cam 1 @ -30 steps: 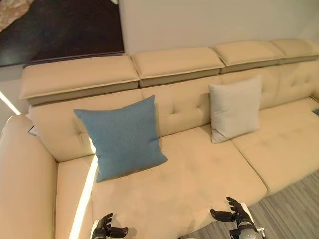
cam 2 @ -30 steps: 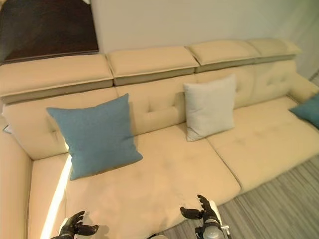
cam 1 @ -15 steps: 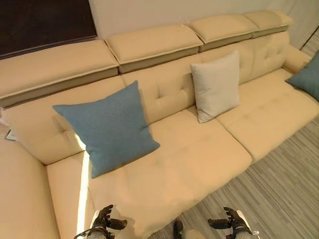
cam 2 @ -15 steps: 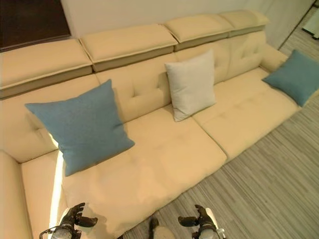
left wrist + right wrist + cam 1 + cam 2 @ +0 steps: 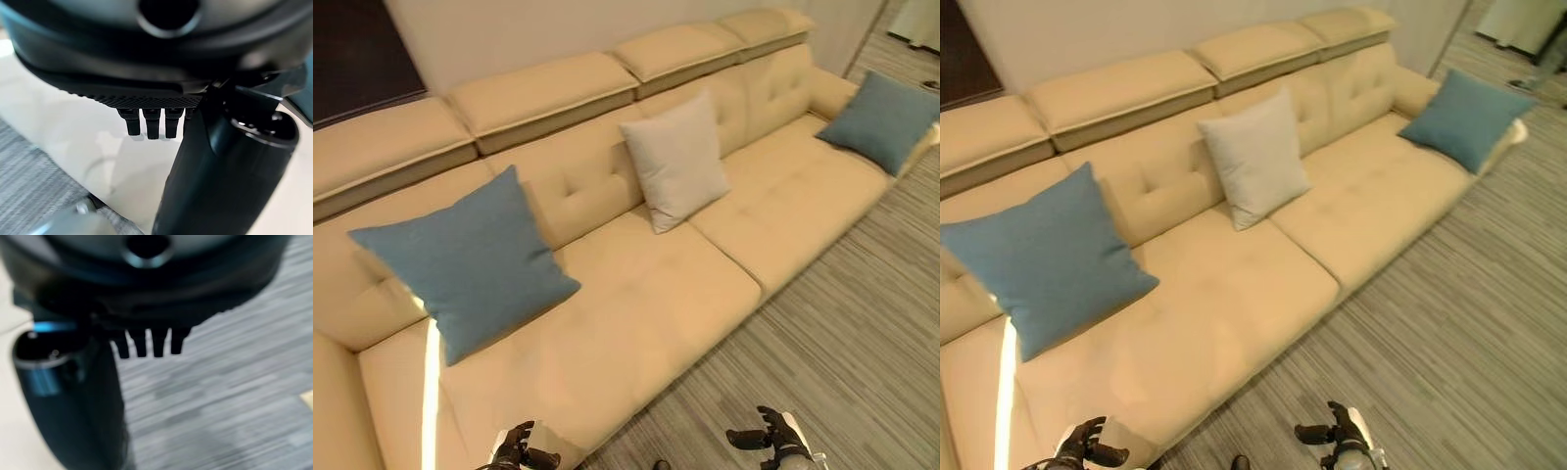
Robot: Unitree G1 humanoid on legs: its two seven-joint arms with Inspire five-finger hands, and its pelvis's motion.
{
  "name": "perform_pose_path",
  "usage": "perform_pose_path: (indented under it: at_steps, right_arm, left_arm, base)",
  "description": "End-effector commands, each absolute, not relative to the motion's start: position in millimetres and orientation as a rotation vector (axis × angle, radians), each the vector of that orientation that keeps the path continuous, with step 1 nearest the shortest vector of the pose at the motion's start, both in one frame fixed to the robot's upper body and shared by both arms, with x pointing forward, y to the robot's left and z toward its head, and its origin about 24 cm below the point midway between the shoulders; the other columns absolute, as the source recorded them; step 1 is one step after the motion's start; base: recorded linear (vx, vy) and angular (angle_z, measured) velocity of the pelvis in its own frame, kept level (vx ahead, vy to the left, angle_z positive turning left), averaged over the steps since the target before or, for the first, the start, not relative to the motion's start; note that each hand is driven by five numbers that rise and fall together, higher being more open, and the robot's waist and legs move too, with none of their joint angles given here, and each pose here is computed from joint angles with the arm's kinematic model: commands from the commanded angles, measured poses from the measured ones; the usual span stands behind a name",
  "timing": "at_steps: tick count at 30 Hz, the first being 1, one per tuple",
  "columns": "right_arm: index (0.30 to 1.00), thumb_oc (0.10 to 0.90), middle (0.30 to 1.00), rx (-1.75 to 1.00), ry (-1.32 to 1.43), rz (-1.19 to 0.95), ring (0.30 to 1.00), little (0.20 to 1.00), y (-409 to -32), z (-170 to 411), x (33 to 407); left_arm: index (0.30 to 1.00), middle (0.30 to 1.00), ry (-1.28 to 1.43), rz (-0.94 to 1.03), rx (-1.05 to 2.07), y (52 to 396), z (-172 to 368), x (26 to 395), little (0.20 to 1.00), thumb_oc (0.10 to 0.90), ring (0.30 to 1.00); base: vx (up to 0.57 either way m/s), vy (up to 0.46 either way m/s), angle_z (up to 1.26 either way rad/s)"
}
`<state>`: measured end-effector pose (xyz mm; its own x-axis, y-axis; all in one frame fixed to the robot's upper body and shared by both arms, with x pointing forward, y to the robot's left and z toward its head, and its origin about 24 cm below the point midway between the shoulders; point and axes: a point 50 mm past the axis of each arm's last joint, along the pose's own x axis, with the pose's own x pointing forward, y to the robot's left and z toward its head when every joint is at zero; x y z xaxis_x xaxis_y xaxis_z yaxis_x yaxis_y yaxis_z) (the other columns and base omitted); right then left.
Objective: Pick up all the scattered cushions and arrange them neatly on the sofa.
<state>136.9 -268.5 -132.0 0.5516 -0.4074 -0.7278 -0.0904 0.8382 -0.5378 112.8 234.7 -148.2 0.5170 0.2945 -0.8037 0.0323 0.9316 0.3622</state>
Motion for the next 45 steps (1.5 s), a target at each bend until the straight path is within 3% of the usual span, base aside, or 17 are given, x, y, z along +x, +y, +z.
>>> perform_pose_path:
  at_steps: [1, 8, 18, 26, 34, 45]
  right_arm:
    - [0.900, 0.800, 0.900, -0.627, 0.908, -0.263, 0.900, 0.900, -287.6, -117.0, 156.2]
    - [0.900, 0.800, 0.900, -0.662, 0.916, -0.233, 0.900, 0.900, -284.5, -117.6, 160.3]
    - [0.900, 0.800, 0.900, -0.683, 0.845, -0.071, 0.900, 0.900, -246.1, -119.2, 182.8]
    - [0.900, 0.800, 0.900, -0.668, 0.875, -0.082, 0.900, 0.900, -247.3, -123.1, 174.8]
    - [0.900, 0.800, 0.900, -0.640, 0.896, -0.148, 0.900, 0.900, -258.7, -123.3, 165.8]
    - [0.900, 0.800, 0.900, -0.582, 1.055, -0.230, 0.900, 0.900, -271.3, -138.3, 126.5]
  left_arm:
    - [0.900, 0.900, 0.893, 0.167, 0.330, 231.6, -135.5, 145.6, 0.900, 0.800, 0.900]
    - [0.900, 0.900, 0.912, 0.165, 0.319, 229.0, -138.5, 140.5, 0.900, 0.800, 0.900]
    - [0.900, 0.900, 0.960, 0.238, 0.345, 255.1, -137.6, 128.3, 0.900, 0.800, 0.900]
    - [0.900, 0.900, 1.011, 0.283, 0.312, 259.3, -142.4, 112.3, 0.900, 0.800, 0.900]
    - [0.900, 0.900, 0.990, 0.239, 0.326, 249.4, -142.1, 120.7, 0.900, 0.800, 0.900]
    - [0.900, 0.900, 1.041, 0.172, 0.384, 241.4, -147.6, 119.3, 0.900, 0.800, 0.900]
  base:
    - [-0.15, 0.037, -1.26]
    - [-0.10, 0.050, -0.86]
    - [-0.23, 0.037, -1.14]
    - [-0.09, -0.111, -0.85]
    - [0.01, -0.146, -0.39]
    - [0.01, -0.033, -0.07]
